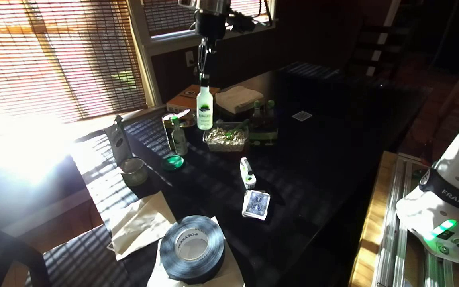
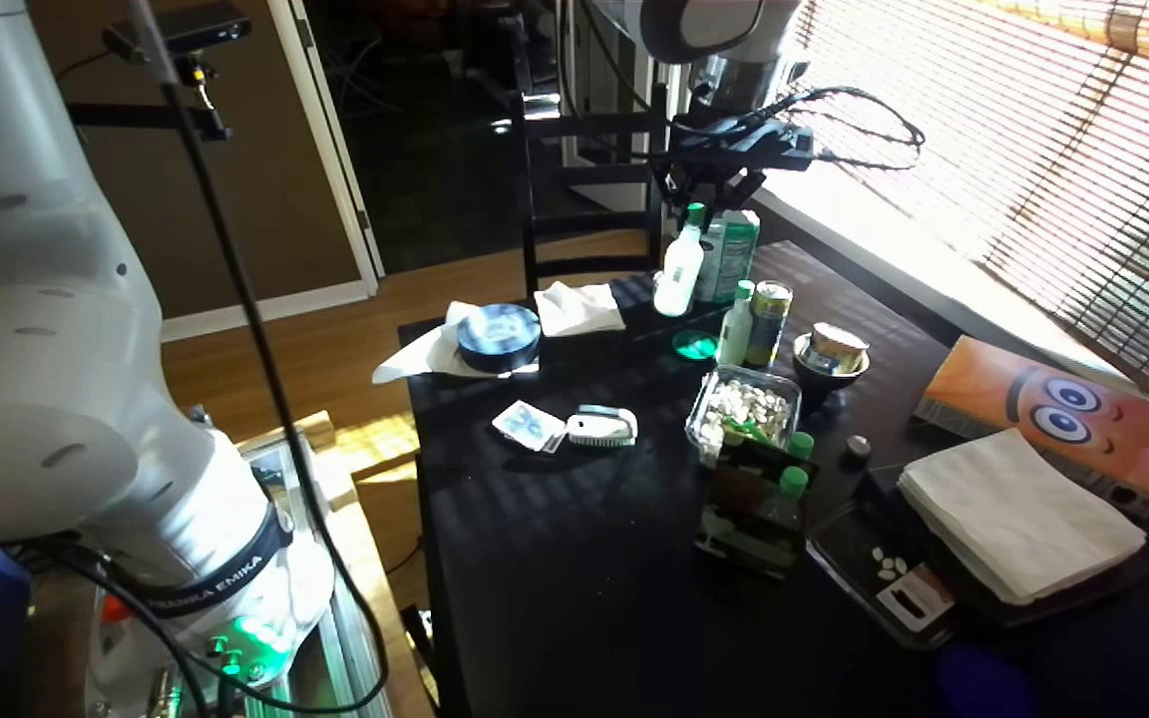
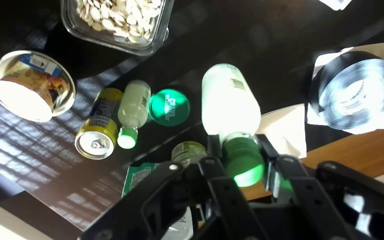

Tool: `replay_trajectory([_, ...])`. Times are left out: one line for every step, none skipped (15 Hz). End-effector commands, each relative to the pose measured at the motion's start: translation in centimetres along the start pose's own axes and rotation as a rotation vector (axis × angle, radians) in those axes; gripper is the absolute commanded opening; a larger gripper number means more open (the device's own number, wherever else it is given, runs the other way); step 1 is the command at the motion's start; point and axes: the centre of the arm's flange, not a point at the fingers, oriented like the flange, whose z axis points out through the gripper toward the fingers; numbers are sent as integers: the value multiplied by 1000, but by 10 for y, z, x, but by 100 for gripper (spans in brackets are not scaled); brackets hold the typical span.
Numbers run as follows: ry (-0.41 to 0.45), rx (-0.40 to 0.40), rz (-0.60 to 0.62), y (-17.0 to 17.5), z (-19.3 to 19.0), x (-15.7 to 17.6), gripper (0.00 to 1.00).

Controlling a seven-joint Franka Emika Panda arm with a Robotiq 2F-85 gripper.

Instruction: Move a bottle from the caddy closer to the bottle on the left

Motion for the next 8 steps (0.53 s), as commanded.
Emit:
replay_trajectory([-36,-94,-118,9,28,40,7])
replay_trajectory([-59,-119,-155,10,36,45,7])
replay_trajectory([-79,-133,-189,14,43,48,7])
replay_trajectory([-100,-145,-210,19,48,48,7])
replay_trajectory([-106,-154,-222,23,54,48,7])
replay_trajectory([-109,-161,-228,26,60,48,7])
replay_trajectory([-101,-163,-225,28,67,48,7])
replay_trajectory([-96,-169,-221,30,73,48,7])
